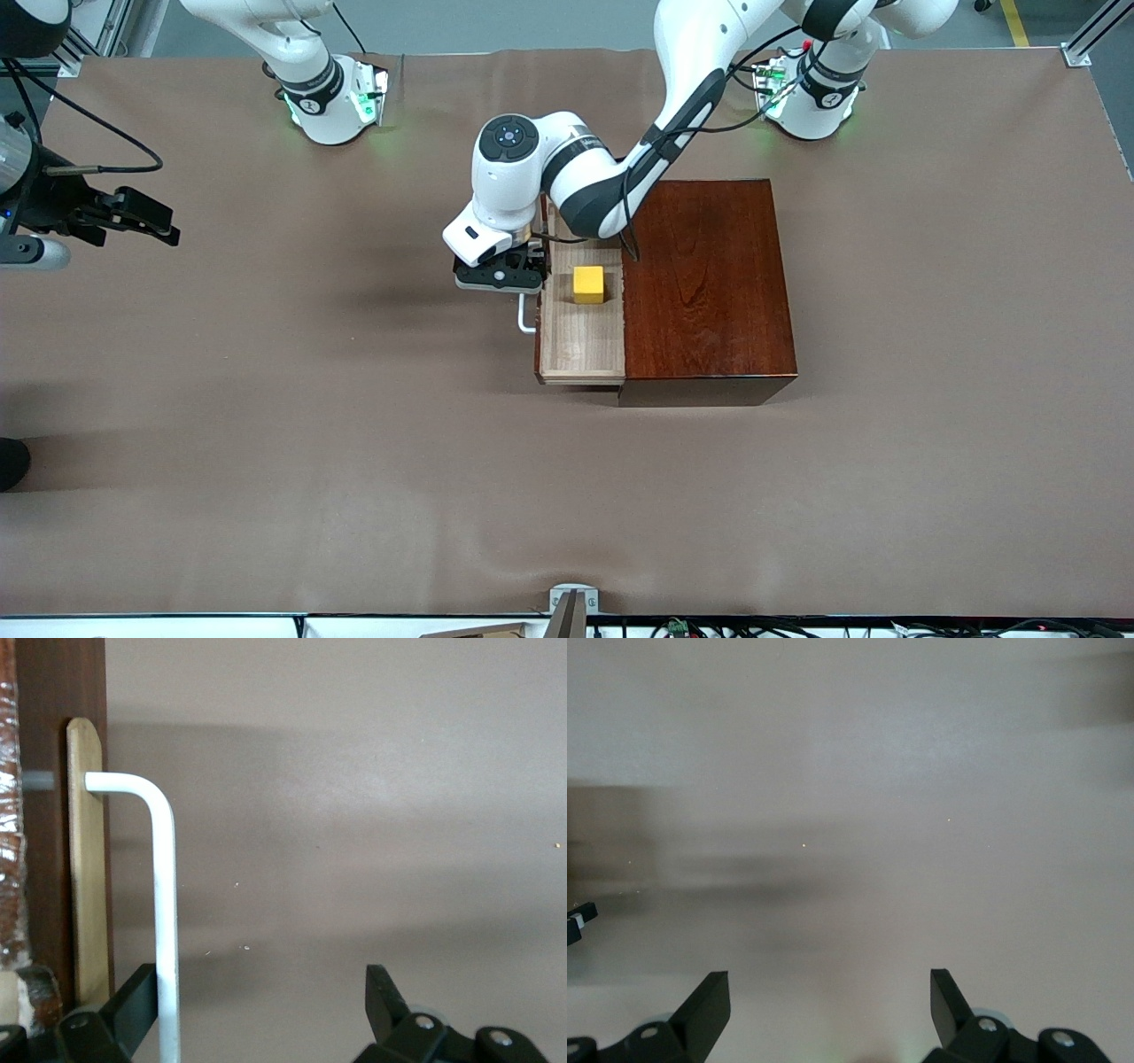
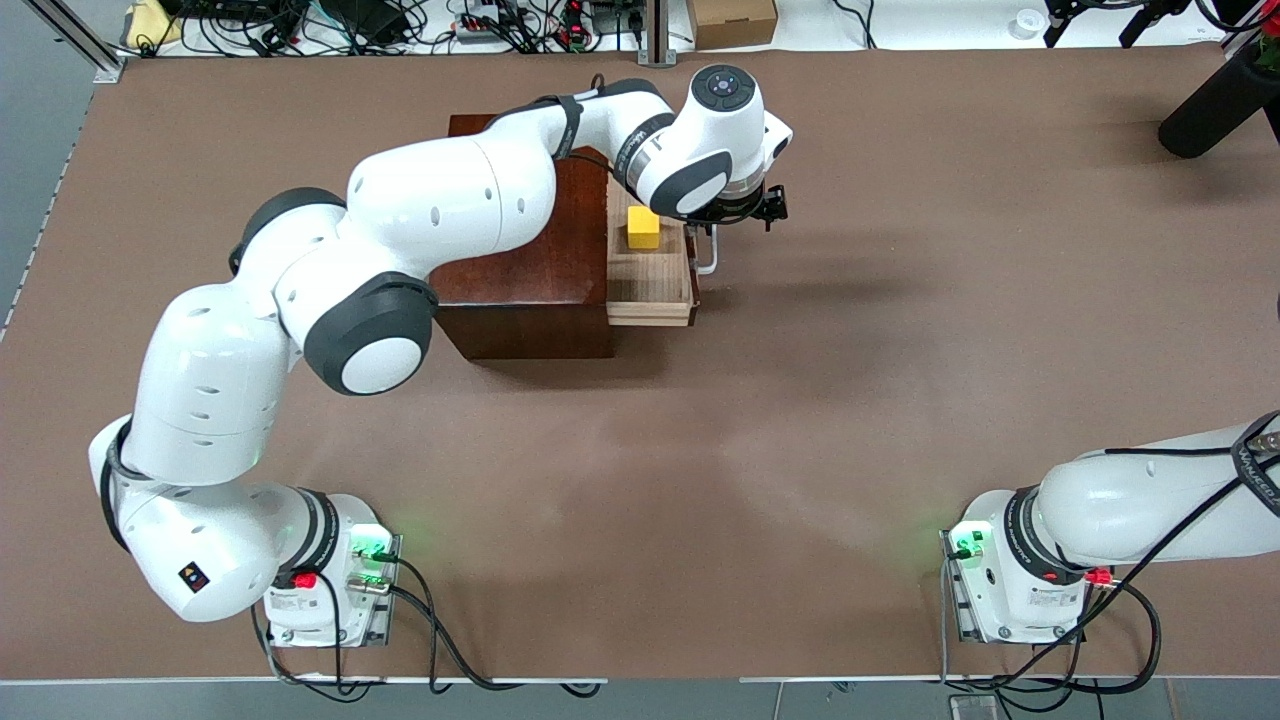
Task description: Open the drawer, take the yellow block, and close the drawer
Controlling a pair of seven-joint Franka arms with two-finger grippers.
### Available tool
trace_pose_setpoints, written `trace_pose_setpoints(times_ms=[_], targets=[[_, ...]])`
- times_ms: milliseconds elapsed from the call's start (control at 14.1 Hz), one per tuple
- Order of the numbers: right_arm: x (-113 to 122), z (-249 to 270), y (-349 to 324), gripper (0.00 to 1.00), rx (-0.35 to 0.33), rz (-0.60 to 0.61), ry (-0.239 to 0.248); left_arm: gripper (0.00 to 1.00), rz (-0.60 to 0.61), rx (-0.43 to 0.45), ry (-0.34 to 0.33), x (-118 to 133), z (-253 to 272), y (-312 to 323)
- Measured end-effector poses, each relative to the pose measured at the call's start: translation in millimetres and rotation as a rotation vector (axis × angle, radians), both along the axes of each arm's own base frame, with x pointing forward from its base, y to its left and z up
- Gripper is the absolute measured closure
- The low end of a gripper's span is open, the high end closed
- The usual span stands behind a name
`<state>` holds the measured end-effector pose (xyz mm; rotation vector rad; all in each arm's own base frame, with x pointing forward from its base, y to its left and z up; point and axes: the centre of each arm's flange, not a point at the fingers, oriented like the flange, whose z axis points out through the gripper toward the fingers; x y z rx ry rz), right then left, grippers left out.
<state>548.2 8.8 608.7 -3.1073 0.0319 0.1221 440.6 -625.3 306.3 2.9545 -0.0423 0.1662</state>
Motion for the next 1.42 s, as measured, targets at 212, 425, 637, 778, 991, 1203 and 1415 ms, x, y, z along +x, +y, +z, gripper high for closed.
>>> trace_pose_setpoints(times_ms=[212, 425, 637, 778, 991, 1203, 1415], targets=[[0, 0, 0, 0.0, 0.0, 0.0, 0.0, 0.0, -0.001, -0.016, -0.006, -1, 1, -3], [0, 0, 0, 0.0, 0.0, -0.002, 0.0, 0.0, 0.003, -0.044, -0.01, -2, 4, -6], [0, -1, 2, 0.0, -0.004, -0.044, 0.005, 0.0, 0.005, -0.078, -0.018, -4, 9, -11], [1, -3, 9, 0.0, -0.008, -0.079, 0.011, 0.0, 0.007, -0.1, -0.025, -6, 13, -15], [2, -6, 22, 0.0, 0.009, -0.16, 0.023, 0.0, 0.012, -0.11, -0.026, -6, 13, -16], [2, -9, 36, 0.0, 0.027, -0.259, 0.041, 0.0, 0.014, -0.11, -0.025, -6, 10, -17], [3, -16, 61, 0.0, 0.013, -0.364, 0.063, 0.0, 0.014, -0.102, -0.02, -6, 10, -18]])
